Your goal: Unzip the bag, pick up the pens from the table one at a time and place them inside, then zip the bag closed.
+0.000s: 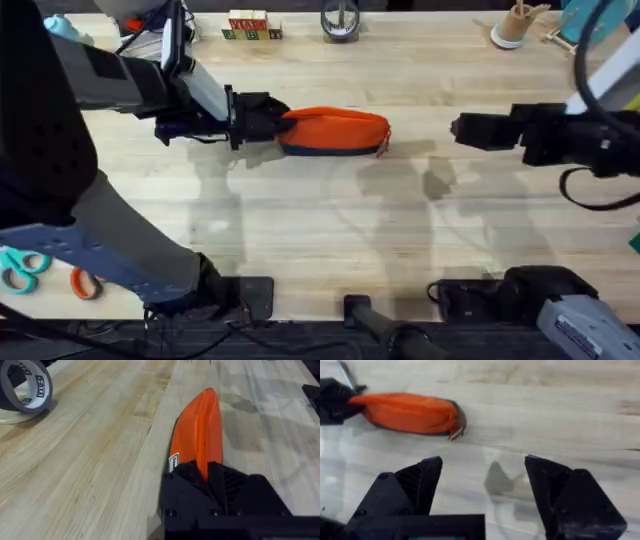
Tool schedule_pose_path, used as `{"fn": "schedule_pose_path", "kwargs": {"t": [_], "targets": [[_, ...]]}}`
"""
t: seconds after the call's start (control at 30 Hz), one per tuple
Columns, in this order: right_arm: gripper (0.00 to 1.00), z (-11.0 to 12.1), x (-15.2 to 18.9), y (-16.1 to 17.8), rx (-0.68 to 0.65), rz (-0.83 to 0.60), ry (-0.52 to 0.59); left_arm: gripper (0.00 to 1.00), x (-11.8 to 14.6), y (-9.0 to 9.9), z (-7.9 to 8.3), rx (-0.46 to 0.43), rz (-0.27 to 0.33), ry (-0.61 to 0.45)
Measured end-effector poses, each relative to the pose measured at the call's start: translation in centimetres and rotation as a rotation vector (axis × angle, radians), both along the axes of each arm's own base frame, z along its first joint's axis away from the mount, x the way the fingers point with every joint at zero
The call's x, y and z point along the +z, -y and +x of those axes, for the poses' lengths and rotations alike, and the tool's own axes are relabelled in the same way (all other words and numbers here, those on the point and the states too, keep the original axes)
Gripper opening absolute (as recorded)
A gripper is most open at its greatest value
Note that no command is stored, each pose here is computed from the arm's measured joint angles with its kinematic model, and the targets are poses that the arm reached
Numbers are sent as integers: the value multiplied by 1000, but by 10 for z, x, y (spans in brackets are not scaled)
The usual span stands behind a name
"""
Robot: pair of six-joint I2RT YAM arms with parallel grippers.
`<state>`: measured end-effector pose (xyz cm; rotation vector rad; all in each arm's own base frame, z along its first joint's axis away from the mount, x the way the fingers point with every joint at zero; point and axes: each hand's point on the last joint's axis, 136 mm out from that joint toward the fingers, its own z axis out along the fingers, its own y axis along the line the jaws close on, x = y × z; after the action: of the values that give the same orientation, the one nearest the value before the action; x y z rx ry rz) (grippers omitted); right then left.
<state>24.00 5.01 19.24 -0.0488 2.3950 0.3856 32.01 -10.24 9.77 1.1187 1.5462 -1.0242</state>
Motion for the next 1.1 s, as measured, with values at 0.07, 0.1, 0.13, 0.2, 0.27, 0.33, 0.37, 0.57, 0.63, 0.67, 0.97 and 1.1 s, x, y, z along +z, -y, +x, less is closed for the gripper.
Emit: {"fn": "schedule_pose_path", "kwargs": {"t": [0.07, 0.1, 0.13, 0.2, 0.27, 0.33, 0.37, 0.57, 0.63, 0.67, 0.97, 1.1], "targets": [[998, -1, -6, -4, 23, 12, -32, 41, 0, 0, 0, 0, 0, 0], [998, -1, -10, -7, 43, 16, -48, 41, 0, 0, 0, 0, 0, 0], [998, -1, -12, -10, 66, 22, -60, 41, 0, 0, 0, 0, 0, 0], [998, -2, -16, -17, 120, 39, -76, 41, 0, 0, 0, 0, 0, 0], [998, -2, -20, -26, 181, 60, -90, 41, 0, 0, 0, 0, 0, 0], [998, -2, -23, -33, 239, 79, -101, 41, 0, 0, 0, 0, 0, 0], [998, -3, -24, -37, 269, 87, -105, 41, 0, 0, 0, 0, 0, 1], [997, -4, -33, -53, 413, 134, -123, 41, 0, 0, 0, 0, 0, 0], [997, -4, -34, -58, 453, 152, -122, 41, 0, 0, 0, 0, 0, 0], [997, -4, -35, -61, 474, 161, -120, 41, 0, 0, 0, 0, 0, 0], [997, 4, -41, -68, 559, 184, -93, 41, 0, 0, 0, 0, 0, 0], [997, 16, -44, -63, 550, 180, -69, 41, 0, 0, 0, 0, 0, 0]]}}
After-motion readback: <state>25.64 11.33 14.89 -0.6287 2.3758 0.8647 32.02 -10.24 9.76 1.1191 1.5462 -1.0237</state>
